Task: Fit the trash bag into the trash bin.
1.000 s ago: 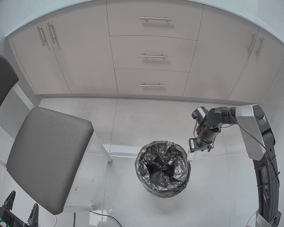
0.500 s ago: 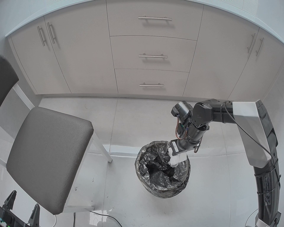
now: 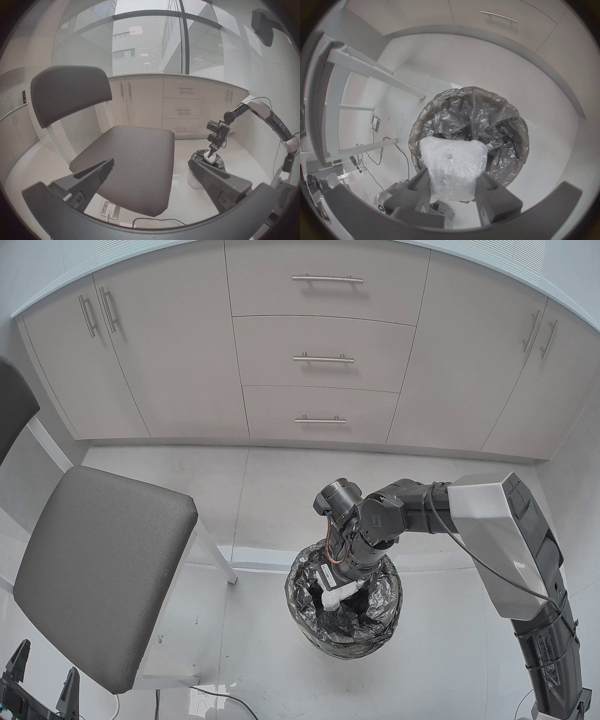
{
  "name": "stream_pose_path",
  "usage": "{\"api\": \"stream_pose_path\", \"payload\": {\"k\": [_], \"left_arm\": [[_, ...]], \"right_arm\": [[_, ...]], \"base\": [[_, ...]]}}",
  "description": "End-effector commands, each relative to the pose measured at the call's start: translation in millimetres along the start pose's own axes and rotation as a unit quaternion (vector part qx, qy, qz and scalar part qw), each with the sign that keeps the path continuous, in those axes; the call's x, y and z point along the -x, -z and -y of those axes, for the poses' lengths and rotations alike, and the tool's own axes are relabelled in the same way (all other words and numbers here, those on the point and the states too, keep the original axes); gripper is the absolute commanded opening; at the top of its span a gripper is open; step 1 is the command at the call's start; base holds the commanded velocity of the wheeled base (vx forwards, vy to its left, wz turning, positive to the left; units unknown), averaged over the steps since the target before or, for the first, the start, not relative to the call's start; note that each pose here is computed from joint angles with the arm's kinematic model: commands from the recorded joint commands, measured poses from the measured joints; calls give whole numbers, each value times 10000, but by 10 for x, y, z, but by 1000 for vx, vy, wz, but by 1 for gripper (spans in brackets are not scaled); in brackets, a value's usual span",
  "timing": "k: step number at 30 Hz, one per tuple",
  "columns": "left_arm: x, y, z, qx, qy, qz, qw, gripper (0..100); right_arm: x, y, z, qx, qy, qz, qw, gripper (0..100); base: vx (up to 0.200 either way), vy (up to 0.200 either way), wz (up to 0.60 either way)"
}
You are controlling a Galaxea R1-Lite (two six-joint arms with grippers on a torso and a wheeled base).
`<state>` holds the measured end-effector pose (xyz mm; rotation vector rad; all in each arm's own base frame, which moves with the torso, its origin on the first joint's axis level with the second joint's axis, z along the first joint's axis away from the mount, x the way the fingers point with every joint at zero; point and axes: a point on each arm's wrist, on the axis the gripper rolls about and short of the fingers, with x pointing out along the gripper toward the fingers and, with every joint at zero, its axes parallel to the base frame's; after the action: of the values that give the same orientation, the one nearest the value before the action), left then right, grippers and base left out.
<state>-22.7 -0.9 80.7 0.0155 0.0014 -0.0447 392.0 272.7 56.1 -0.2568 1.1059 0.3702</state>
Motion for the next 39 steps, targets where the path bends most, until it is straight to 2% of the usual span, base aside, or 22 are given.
{"api": "stream_pose_path", "payload": {"k": [1, 17, 18, 26, 39], "left_arm": [[1, 53, 1, 1, -1, 1, 10000, 100], [1, 53, 1, 1, -9, 1, 10000, 100], [1, 53, 1, 1, -9, 1, 10000, 100], [1, 53, 1, 1, -1, 1, 10000, 100], [1, 53, 1, 1, -1, 1, 10000, 100]], "right_arm": [[-110, 40, -58, 157, 91, -64, 9998, 0], [-115, -13, 66, 168, 231, 102, 9995, 0], [-124, -20, 86, 183, 239, 123, 9995, 100], [-154, -28, 128, 135, 427, 173, 9988, 100], [-149, -25, 79, 180, 469, 200, 9985, 100]], "base": [[0, 0, 0], [0, 0, 0], [0, 0, 0], [0, 0, 0], [0, 0, 0]]}}
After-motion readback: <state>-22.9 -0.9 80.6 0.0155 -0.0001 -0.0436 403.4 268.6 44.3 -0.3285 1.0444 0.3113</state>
